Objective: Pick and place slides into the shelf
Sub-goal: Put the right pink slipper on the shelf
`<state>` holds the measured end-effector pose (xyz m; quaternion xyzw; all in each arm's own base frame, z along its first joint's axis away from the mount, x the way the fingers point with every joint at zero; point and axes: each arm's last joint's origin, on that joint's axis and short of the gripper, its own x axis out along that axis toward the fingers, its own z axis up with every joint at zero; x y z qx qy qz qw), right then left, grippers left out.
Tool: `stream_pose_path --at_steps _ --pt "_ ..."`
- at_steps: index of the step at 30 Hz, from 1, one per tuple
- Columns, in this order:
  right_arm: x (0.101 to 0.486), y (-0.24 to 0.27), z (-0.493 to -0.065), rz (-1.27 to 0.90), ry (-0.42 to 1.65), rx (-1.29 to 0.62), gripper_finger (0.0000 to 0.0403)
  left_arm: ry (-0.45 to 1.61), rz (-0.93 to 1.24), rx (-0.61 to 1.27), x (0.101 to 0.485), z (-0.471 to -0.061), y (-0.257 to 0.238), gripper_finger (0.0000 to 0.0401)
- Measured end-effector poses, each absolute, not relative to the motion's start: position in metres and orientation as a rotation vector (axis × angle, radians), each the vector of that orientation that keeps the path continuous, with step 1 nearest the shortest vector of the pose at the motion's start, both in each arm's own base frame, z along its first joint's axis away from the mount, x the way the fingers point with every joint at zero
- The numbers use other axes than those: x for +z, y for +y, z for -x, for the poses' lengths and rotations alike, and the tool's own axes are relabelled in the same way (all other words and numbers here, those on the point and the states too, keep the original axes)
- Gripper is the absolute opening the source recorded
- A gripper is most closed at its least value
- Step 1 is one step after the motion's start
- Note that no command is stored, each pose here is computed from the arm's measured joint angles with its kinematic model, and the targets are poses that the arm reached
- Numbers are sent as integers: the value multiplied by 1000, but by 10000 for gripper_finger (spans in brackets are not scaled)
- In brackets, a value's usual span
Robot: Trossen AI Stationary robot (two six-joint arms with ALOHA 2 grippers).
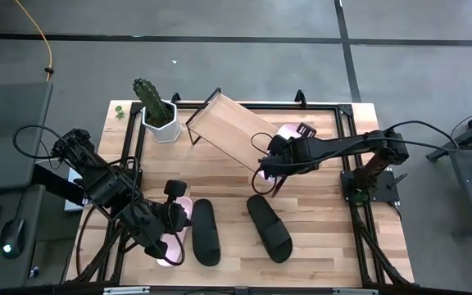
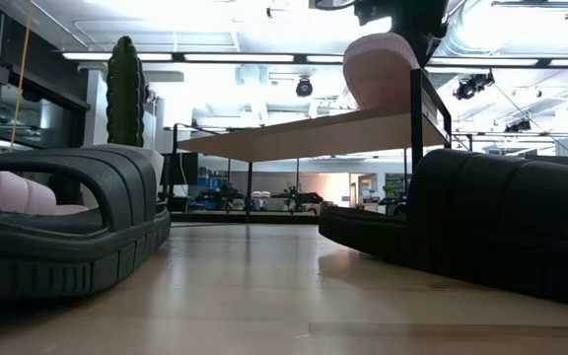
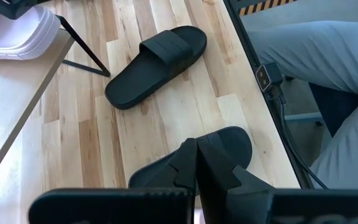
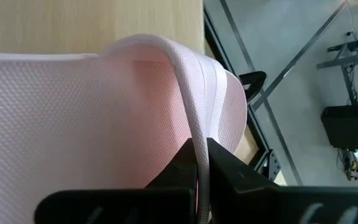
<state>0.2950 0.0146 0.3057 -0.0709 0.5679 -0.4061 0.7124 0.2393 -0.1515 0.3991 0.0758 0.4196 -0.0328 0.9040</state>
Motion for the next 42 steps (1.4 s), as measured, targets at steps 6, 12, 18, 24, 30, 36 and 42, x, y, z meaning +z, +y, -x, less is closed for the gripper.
stream_pose_path --at_steps 6,12,18,24,30,36,42 --pt "297 13 -301 143 1300 -890 0 867 -157 -68 399 -239 -152 1" --pt "296 13 -301 162 1318 -901 0 866 -156 -68 399 -239 -152 1" --pt "296 13 -300 164 1328 -897 0 864 -155 -68 399 -240 -152 1" --pt "296 13 -299 175 1328 -907 0 861 -153 -69 399 -240 -152 1" --pt "296 11 -298 188 1348 -910 0 861 -153 -69 399 -240 -152 1" --pt "296 11 -297 182 1359 -905 0 861 -153 -69 399 -240 -152 1" --pt "295 12 -297 146 1383 -881 0 861 -153 -69 399 -240 -152 1"
